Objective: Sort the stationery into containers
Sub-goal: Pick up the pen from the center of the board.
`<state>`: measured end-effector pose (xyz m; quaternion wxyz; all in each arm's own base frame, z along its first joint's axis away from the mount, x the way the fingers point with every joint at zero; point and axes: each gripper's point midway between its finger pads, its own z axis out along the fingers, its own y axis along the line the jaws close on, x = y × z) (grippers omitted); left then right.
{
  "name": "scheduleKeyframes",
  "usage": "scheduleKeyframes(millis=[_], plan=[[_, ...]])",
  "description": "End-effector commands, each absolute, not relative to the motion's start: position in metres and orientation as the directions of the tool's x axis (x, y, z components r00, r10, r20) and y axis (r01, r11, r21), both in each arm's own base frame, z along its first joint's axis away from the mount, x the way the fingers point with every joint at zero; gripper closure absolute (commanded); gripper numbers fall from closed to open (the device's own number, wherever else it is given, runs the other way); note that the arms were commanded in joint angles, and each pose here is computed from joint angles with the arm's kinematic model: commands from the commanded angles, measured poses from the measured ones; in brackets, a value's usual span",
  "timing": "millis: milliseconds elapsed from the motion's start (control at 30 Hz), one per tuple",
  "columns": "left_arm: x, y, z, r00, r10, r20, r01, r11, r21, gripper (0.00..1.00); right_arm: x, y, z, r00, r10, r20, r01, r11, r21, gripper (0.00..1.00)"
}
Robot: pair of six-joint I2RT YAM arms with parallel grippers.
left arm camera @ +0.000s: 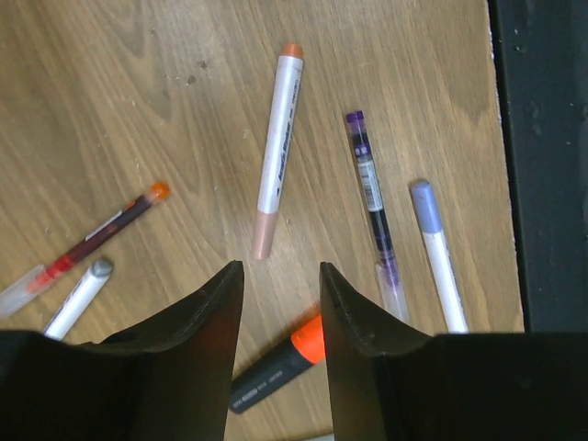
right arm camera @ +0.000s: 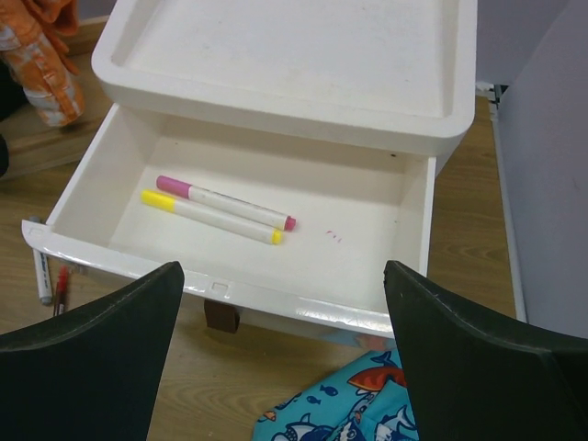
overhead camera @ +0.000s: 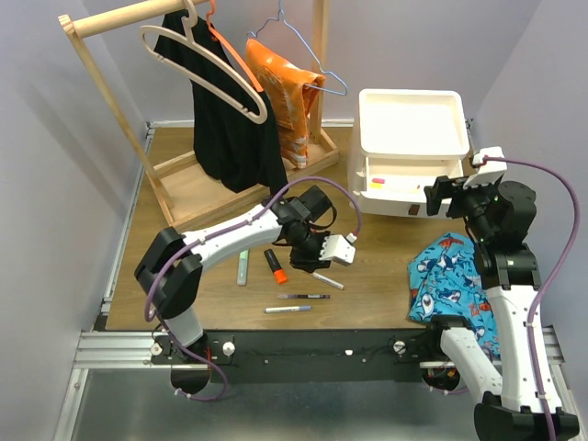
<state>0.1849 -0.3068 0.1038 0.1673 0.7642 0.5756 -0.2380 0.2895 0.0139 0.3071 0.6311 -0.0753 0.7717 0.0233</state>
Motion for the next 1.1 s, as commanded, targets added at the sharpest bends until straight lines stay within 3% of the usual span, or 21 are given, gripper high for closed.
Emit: scheduleKeyframes(millis=[0,633,733,867,967,1067], plan=[[0.182,-0.330,0.086,0.252,0.765,-0.592,0.944,-0.329,-0.023,0.54,0.284,0.020,0.297,-0.216,-0.088,-0.972,-0.188,0.981,-0.047,0.03],[0.166,-0.351,0.021,0.207,0.819,-0.536,0.941,-0.316,-0.119,0.57,0.289,0.017,0.290,-0.241,-0.088,-0.966,-0.172,0.984,-0.047,0.03],[0.168,-0.354,0.012,0.178,0.834,-0.522,0.949,-0.285,-0.132,0.65,0.289,0.017,0.292,-0.239,-0.084,-0.967,-0.169,0.985,-0.044,0.03],[0.167,-0.357,0.005,0.142,0.850,-0.507,0.953,-0.256,-0.163,0.99,0.291,0.015,0.294,-0.234,-0.090,-0.968,-0.163,0.985,-0.053,0.04],[0.169,-0.358,0.025,0.152,0.845,-0.512,0.952,-0.264,-0.153,1.00,0.293,0.014,0.299,-0.226,-0.089,-0.970,-0.158,0.986,-0.054,0.04],[0.177,-0.361,0.080,0.184,0.817,-0.547,0.950,-0.291,-0.114,1.00,0.295,0.012,0.304,-0.213,-0.089,-0.973,-0.143,0.988,-0.059,0.04]])
